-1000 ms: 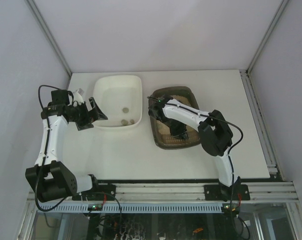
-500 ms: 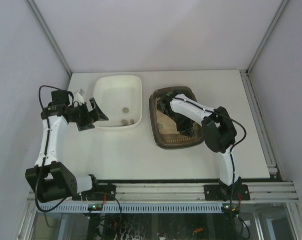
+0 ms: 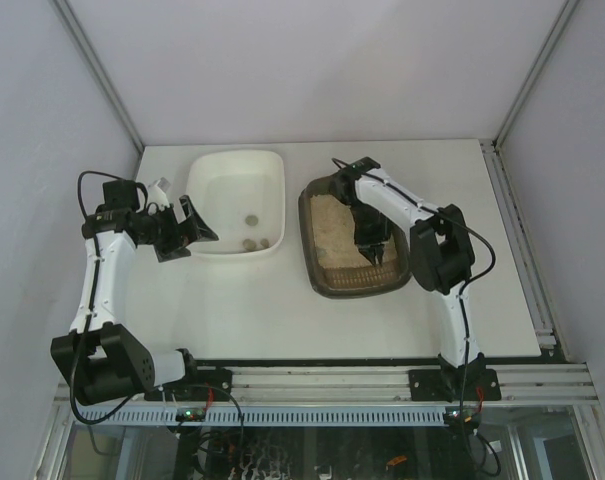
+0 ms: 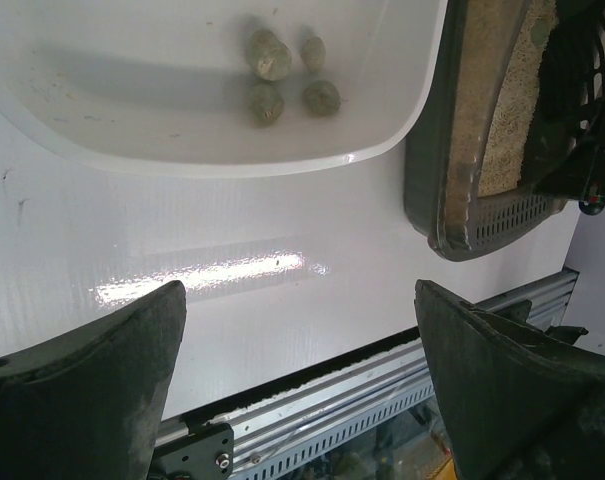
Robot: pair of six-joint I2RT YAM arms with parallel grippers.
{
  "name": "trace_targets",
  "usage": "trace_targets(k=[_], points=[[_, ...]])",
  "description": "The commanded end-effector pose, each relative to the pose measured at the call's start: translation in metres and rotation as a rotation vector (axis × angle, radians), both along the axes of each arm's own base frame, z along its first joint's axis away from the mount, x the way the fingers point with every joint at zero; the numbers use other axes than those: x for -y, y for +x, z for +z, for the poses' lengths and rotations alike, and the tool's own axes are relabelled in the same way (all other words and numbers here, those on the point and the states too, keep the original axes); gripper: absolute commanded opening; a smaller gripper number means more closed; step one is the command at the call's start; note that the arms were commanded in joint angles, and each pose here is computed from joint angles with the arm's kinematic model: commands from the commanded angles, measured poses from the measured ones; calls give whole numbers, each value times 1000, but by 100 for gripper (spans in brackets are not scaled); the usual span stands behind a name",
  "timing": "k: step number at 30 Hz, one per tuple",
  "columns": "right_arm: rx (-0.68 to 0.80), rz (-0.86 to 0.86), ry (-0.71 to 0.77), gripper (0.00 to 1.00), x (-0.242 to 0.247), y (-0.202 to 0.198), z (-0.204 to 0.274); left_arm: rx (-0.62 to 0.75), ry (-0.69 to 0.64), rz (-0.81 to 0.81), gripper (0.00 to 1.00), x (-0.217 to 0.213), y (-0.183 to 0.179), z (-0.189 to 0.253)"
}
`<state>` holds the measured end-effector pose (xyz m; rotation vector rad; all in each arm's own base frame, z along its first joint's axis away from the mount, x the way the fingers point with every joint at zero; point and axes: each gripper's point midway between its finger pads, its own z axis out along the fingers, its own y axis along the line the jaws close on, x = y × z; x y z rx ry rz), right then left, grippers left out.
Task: Clean the litter box
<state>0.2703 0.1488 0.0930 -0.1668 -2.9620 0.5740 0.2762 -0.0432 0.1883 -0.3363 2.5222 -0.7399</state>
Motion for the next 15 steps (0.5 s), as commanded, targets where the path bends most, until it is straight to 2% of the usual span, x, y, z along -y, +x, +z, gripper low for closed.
trace_targets(k=[1,8,15], points=[[-36,-32,152,0,-18,1,7,8,-33,-25,100,7,-1,4],[-30,-94,333,0,-35,10,14,-1,-48,-34,100,10,-5,1],[17,-97,409,0,-36,24,13,-12,-39,-41,100,9,-6,-3]])
